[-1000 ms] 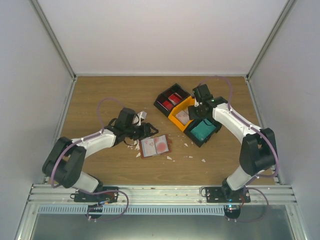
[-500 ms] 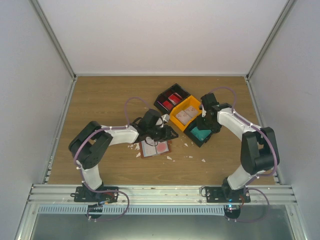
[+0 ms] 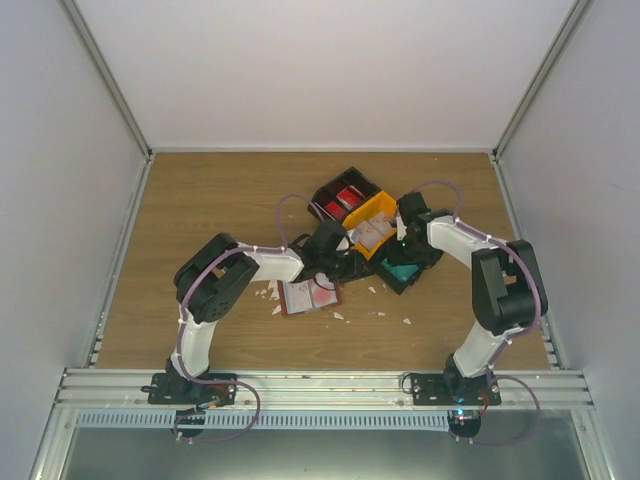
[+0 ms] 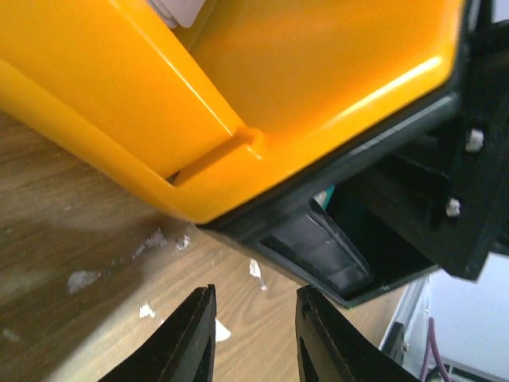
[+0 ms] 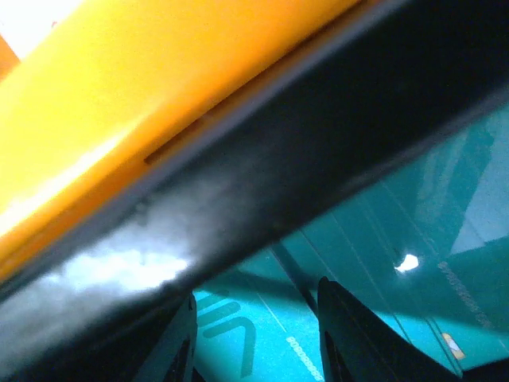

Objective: Put the credit cards into the card holder
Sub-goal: Pick up the credit card from the storage box.

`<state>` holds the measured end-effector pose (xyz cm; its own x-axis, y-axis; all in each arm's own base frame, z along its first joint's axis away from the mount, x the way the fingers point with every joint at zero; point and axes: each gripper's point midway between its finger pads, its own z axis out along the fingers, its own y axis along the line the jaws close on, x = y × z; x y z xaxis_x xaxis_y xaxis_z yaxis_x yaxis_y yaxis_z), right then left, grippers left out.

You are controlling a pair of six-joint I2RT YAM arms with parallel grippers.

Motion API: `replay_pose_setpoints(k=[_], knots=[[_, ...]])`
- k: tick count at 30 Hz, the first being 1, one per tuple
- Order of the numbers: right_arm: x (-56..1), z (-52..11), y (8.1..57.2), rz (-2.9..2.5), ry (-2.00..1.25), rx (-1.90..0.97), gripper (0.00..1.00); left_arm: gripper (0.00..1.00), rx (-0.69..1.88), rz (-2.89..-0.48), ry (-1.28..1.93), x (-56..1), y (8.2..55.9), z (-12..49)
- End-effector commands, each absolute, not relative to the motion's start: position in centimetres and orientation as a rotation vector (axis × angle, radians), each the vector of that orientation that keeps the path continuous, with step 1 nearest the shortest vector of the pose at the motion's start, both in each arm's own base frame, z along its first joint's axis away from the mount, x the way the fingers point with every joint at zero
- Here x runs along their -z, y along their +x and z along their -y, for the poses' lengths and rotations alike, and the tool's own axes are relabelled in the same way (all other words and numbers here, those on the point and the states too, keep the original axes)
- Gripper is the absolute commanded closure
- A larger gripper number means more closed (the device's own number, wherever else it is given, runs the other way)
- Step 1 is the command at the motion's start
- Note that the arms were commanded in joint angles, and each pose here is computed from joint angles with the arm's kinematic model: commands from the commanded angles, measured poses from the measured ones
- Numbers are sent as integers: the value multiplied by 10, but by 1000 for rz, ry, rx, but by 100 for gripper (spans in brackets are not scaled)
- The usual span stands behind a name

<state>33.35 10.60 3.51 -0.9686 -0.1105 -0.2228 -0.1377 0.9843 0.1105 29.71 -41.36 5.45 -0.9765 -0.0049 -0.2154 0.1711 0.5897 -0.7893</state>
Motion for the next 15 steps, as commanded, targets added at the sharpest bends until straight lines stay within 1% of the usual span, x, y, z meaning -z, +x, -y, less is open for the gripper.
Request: replay_pose_setpoints(k=[1,3,8,11,15], knots=[[-22,-110,324,-2954,-192,-251,60,70,1299,-2576,96,-50,312,427],[-19,-111,320,-2967,-195,-269,62,70,1295,-2579,83,-45,315,430],[-13,-113,315,-2990,-203,-290,60,70,1284,-2578,73,-40,320,433],[-15,-117,313,-2989,-211,-328,61,70,1280,-2577,81,-40,322,435],[-28,-123,312,-2969,-213,-354,69,72,1276,-2590,91,-36,322,437]])
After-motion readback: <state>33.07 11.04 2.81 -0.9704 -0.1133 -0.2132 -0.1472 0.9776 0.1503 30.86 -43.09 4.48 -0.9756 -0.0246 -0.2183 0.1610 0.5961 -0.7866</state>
